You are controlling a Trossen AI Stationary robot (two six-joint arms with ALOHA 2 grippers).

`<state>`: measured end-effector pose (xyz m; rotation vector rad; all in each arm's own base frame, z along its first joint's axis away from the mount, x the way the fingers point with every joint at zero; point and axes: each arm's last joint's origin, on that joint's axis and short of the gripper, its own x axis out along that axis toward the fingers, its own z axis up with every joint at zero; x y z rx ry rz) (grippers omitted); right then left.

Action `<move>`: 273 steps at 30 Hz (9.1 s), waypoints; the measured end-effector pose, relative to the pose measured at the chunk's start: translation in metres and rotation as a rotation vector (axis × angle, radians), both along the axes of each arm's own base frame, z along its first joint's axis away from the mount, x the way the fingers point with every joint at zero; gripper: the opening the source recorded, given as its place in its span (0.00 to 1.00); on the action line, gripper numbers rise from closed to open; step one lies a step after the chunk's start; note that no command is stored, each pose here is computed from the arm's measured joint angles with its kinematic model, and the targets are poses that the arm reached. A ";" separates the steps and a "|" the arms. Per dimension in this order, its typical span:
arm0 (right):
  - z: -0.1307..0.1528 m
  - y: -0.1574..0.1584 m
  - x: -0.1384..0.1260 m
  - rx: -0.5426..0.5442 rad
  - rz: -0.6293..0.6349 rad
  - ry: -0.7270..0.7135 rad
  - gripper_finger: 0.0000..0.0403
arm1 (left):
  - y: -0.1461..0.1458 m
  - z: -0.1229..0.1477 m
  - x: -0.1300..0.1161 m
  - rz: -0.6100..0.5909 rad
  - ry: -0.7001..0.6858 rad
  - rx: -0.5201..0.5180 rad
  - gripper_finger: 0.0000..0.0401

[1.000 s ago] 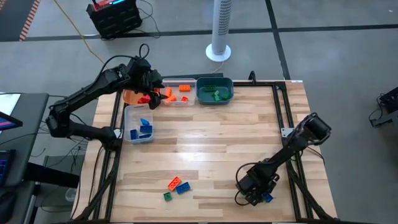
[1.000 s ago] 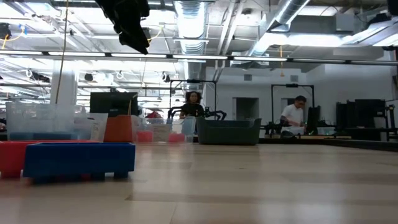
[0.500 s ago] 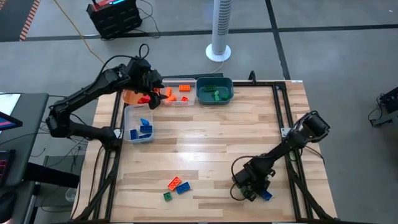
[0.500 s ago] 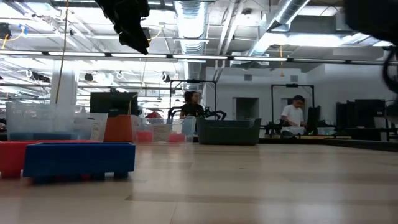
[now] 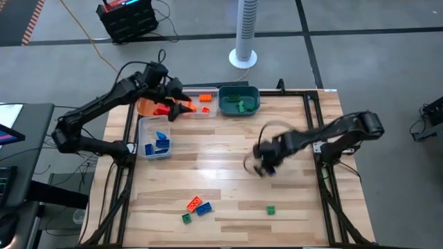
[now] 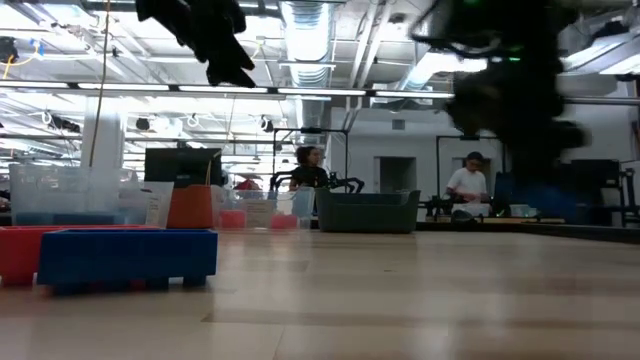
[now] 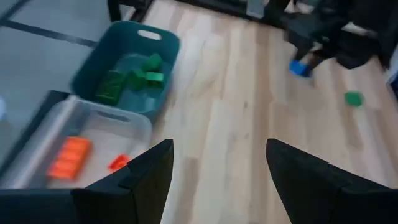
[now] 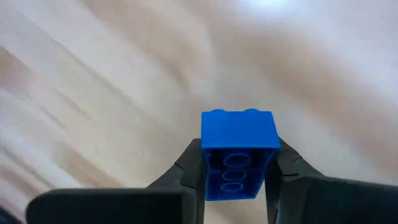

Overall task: Sort blocks
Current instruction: Put the blue game piece into the bottom transparent bin, then put the orange game piece into the top transparent bin, then put the green game piece into the blue bin

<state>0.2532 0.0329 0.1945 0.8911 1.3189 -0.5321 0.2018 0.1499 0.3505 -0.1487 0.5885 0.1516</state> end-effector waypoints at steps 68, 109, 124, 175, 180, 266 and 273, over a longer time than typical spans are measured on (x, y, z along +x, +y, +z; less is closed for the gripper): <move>0.181 -0.136 0.071 -0.613 0.373 -0.870 0.63 | -0.074 -0.032 -0.074 0.492 0.586 -0.406 0.31; 0.152 -0.103 0.058 -0.370 0.388 -0.553 0.63 | -0.166 -0.034 -0.040 0.146 0.526 -0.406 0.57; 0.151 -0.073 0.063 -0.478 0.552 -0.523 0.63 | -0.281 -0.100 0.047 0.348 0.547 -0.483 0.57; 0.151 -0.071 0.063 -0.483 0.587 -0.524 0.63 | -0.302 -0.194 0.095 0.241 0.722 -0.347 0.58; 0.153 -0.071 0.062 -0.484 0.587 -0.527 0.63 | -0.294 -0.201 0.093 0.237 0.732 -0.360 0.58; 0.161 -0.068 0.076 -0.567 0.530 -0.653 0.63 | -0.326 -0.119 0.045 -0.047 0.625 -0.488 0.67; 0.159 -0.068 0.074 -0.556 0.537 -0.626 0.63 | -0.351 -0.156 0.058 -0.025 0.703 -0.540 0.73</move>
